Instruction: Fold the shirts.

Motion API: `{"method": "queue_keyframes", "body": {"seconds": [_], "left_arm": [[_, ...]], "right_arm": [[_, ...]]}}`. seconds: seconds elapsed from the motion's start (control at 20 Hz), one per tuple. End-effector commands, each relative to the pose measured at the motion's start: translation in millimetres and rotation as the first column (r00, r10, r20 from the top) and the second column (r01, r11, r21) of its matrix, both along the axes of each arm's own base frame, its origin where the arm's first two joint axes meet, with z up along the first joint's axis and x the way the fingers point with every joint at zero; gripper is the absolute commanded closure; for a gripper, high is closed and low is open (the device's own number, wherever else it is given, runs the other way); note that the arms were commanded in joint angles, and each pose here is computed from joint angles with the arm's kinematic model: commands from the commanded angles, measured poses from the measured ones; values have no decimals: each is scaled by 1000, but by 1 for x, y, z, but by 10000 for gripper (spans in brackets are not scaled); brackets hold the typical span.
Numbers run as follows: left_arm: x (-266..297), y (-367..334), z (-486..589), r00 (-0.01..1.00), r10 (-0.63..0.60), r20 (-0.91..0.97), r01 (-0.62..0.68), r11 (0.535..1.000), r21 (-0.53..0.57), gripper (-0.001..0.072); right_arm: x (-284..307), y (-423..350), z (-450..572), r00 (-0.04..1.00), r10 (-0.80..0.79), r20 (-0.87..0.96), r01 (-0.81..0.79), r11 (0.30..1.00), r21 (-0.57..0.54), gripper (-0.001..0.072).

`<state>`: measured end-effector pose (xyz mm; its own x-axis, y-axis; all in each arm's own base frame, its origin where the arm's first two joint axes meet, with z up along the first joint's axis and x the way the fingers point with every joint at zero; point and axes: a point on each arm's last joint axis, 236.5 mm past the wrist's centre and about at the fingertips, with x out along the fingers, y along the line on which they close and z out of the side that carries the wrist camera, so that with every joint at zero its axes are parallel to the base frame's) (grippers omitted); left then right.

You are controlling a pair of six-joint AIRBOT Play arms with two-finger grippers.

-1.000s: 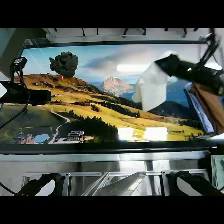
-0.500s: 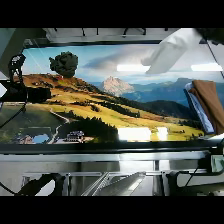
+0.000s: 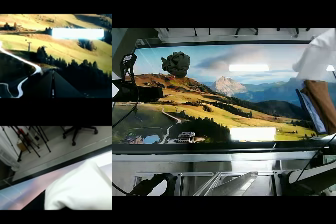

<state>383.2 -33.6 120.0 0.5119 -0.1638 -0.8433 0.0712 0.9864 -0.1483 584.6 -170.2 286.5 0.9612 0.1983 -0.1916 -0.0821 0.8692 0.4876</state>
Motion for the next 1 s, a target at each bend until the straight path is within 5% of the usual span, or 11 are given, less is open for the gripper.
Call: {"method": "queue_keyframes", "body": {"seconds": [0.0, 0.5, 0.7, 0.95], "left_arm": [[0, 0, 0, 1000, 6, -4, -6, 1000, -4, 692], [-1, 0, 0, 1000, 6, -5, -6, 1000, -3, 692], [-1, 0, 0, 1000, -9, -2, 9, 1000, 7, 691], [8, 1, 5, 999, -24, 44, 23, 1000, 22, 691]], "right_arm": [[-8, -37, -4, 999, -53, 7, 54, 998, -39, 691], [-42, -46, -11, 997, -5, -71, 1, 998, -58, 691], [-77, -60, -39, 978, -22, -209, 26, 1000, 18, 691], [-146, -85, -78, 834, -179, -522, 180, 982, -48, 690]]}}
